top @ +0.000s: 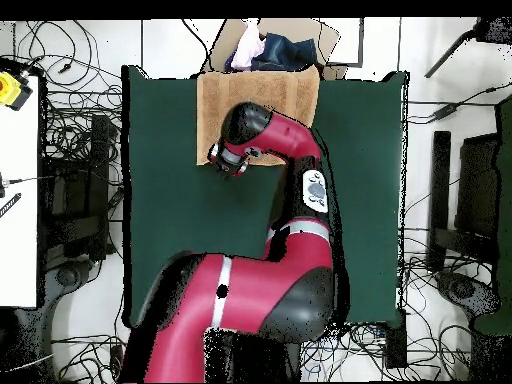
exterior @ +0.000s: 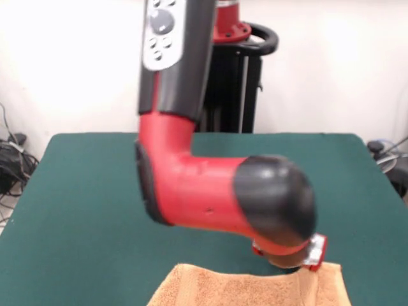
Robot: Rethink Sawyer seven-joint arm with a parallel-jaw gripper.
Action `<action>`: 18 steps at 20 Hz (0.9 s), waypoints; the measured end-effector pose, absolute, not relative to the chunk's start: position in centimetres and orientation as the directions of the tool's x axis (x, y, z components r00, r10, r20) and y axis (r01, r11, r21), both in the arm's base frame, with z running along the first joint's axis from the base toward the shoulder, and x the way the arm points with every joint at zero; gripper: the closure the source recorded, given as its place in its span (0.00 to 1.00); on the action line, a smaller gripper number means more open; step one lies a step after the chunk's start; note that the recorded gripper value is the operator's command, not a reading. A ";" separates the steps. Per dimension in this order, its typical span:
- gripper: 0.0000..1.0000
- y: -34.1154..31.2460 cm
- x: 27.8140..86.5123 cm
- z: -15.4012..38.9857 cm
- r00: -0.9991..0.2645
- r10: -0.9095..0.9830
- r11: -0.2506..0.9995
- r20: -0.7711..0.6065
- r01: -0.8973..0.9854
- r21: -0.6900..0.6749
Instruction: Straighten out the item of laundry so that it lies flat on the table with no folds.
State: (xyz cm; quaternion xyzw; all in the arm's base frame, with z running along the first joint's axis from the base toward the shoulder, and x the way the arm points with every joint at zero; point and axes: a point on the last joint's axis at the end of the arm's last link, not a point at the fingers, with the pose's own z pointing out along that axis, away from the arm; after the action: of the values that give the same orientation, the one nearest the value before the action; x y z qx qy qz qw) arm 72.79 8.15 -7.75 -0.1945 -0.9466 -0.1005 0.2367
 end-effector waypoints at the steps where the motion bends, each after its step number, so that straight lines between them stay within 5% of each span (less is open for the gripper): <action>1: 1.00 8.5 72.8 -7.6 -0.824 0.313 0.916 0.472 0.394 0.081; 18: 1.00 9.5 73.6 -7.7 -0.828 0.294 0.941 0.478 0.339 0.008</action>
State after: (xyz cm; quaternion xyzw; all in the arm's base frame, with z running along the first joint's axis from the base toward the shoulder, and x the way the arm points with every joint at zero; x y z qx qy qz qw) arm 73.60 9.48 -7.69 -0.1656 -0.9548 -0.0464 0.2425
